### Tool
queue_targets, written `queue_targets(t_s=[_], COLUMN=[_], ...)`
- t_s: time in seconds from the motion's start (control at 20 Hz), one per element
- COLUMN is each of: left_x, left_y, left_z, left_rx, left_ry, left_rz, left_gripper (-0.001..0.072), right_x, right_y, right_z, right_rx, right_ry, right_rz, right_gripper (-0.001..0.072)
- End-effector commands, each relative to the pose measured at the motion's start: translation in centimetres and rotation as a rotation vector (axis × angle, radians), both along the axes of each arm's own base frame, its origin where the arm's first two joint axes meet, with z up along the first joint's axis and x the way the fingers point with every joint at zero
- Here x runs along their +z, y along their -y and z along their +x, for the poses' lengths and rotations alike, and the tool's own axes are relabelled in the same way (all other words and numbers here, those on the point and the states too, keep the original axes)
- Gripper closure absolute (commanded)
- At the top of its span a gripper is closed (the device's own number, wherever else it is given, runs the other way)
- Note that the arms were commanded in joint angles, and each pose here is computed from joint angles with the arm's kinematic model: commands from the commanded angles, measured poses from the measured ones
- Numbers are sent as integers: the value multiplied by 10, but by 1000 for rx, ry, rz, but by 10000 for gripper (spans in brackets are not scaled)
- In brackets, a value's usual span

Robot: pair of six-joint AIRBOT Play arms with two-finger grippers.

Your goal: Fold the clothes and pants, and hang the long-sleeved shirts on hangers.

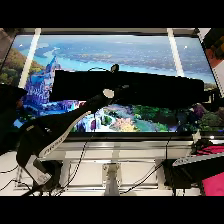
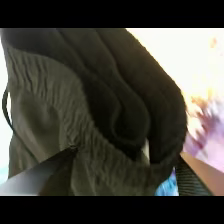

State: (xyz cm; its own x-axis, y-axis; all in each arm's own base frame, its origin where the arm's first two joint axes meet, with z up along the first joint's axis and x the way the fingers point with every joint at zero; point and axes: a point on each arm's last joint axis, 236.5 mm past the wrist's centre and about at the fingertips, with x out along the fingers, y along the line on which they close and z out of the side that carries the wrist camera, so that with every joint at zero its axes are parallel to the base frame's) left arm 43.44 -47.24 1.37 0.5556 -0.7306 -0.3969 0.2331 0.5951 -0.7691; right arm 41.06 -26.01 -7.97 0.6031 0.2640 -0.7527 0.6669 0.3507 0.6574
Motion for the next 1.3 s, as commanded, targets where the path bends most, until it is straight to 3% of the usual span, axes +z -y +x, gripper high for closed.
queue_targets(t_s=[0.0, 0.1, 0.15, 0.25, 0.5, 0.85, 1.05, 1.25], left_x=[-13, -17, -18, -24, -73, -68, 3, 93], left_y=[22, 42, 54, 74, 87, 77, 21, -96], left_z=[0, -1, -3, -9, -27, -16, 40, 102], left_rx=[-14, -48, -88, -144, -134, -120, -109, 6], left_ry=[-71, -129, -137, -174, -374, -390, -148, 69], left_rz=[-58, -115, -130, -165, -197, -215, -125, 38], left_gripper=[464, 623, 701, 702, 704, 704, 705, 704], right_x=[-8, -9, -8, -4, 61, 171, 188, 152], right_y=[2, -4, -5, -6, -36, -170, -296, -428], right_z=[16, 20, 21, 22, 49, 95, 104, 76], right_rx=[-9, 9, 12, 12, 190, 620, 853, 1133], right_ry=[-4, -3, 0, 8, 177, 326, 335, 219], right_rz=[-80, -83, -81, -82, -25, -12, 21, -32], right_gripper=[305, 701, 695, 696, 698, 698, 700, 700])
